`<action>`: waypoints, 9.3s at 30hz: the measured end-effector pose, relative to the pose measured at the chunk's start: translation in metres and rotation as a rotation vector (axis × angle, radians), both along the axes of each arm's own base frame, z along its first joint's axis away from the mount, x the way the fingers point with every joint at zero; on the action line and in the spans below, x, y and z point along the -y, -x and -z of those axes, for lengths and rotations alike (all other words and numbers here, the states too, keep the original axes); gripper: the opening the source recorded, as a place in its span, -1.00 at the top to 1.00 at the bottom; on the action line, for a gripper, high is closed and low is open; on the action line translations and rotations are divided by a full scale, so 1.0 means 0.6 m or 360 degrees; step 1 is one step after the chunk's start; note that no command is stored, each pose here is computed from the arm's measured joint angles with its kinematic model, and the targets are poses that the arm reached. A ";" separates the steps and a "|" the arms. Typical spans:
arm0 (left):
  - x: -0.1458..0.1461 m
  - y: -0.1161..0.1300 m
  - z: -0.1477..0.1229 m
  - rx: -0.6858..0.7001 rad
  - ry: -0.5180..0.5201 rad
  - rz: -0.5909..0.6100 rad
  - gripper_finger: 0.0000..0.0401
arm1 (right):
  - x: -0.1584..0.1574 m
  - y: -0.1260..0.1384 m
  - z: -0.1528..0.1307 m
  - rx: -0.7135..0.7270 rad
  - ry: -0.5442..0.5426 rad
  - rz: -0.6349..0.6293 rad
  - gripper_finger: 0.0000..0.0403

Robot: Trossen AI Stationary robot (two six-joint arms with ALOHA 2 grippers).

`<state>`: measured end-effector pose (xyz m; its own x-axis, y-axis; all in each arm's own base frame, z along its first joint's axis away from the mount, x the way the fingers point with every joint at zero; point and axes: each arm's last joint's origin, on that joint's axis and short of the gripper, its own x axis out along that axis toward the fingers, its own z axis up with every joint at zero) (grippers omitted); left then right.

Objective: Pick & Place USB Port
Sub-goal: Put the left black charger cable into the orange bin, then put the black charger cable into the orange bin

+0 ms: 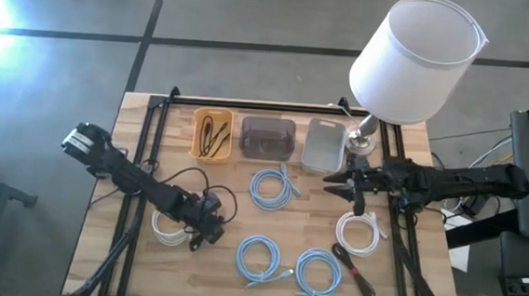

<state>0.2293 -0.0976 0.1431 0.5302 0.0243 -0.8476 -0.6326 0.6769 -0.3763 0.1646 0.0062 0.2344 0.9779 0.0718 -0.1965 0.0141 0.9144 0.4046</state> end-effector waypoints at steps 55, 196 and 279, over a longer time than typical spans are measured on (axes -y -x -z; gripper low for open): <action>-0.368 0.012 -0.051 -0.0127 -0.0893 -0.0802 0.38 | -0.044 -0.170 0.036 -0.0772 0.0158 -0.0215 0.26; -0.352 0.028 -0.143 -0.0024 -0.0761 -0.0454 -0.05 | -0.073 -0.167 0.033 -0.0484 0.0217 0.0738 0.96; -0.284 -0.100 -0.162 0.1296 -0.0566 0.0228 0.87 | 0.014 -0.219 0.028 -0.0462 0.0369 0.0516 0.53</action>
<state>0.2890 0.0727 0.2404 0.9814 0.1010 -0.1632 -0.1622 0.8910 -0.4241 0.2959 -0.0022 0.2178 0.8453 -0.3048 -0.4388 0.3946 0.9099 0.1281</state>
